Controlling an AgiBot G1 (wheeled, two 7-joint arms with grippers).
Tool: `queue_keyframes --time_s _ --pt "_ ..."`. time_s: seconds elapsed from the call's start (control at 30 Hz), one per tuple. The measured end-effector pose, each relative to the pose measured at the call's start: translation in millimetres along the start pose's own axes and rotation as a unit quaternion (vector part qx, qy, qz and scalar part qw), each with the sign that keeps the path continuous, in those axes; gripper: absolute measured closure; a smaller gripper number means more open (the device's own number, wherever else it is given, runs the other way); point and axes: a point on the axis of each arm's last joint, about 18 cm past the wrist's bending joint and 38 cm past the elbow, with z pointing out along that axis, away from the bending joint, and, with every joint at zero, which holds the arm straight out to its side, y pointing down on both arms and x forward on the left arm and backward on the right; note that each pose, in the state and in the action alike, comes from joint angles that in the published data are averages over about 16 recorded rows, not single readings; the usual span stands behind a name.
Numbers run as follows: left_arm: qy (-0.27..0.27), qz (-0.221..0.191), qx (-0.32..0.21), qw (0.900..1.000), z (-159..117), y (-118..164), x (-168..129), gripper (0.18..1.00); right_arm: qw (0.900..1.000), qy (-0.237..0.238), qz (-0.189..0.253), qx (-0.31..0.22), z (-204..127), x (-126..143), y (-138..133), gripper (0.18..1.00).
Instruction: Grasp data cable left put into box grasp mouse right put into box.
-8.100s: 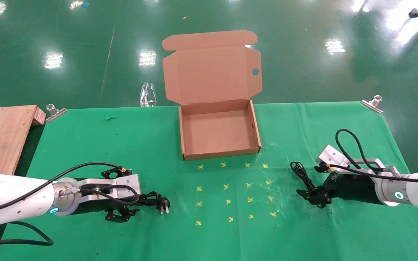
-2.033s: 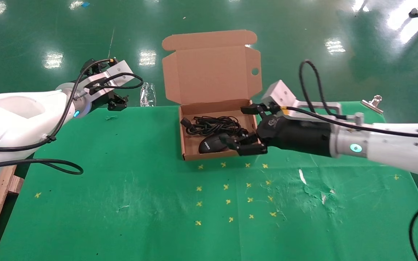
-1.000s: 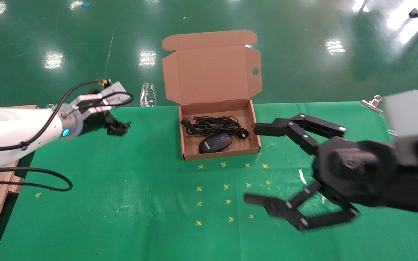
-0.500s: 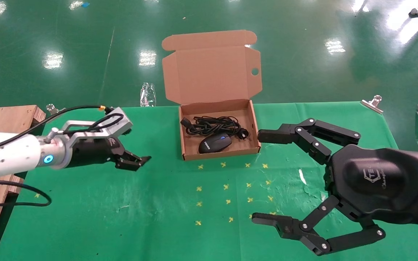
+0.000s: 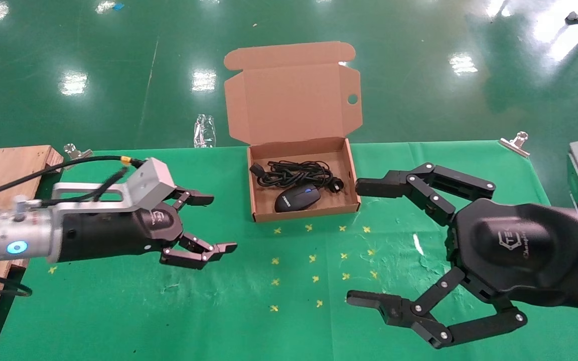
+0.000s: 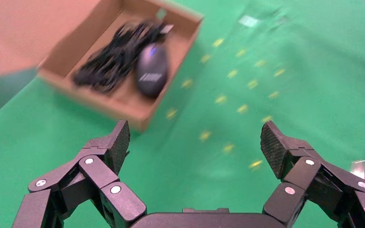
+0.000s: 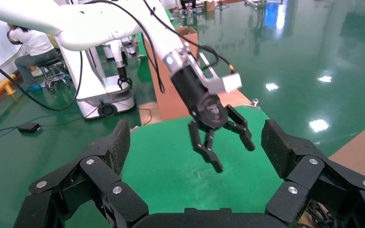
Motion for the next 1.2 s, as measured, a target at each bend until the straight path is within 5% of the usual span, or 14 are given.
queue_keyframes --time_s 0.3,0.7,0.9,1.2 --pt "0.075 0.023 0.103 0.9915 -38 -27 32 0.184 1.000 0.000 0.000 0.000 0 0 0 0.178" --pt "0.143 0.074 0.231 0.9595 -94 -62 67 0.184 1.000 0.000 0.000 0.000 0 0 0 0.178" --pt "0.154 0.085 0.256 0.9507 -106 -68 74 0.184 1.000 0.000 0.000 0.000 0 0 0 0.178" --pt "0.152 0.083 0.251 0.9523 -104 -67 73 0.184 1.000 0.000 0.000 0.000 0 0 0 0.178"
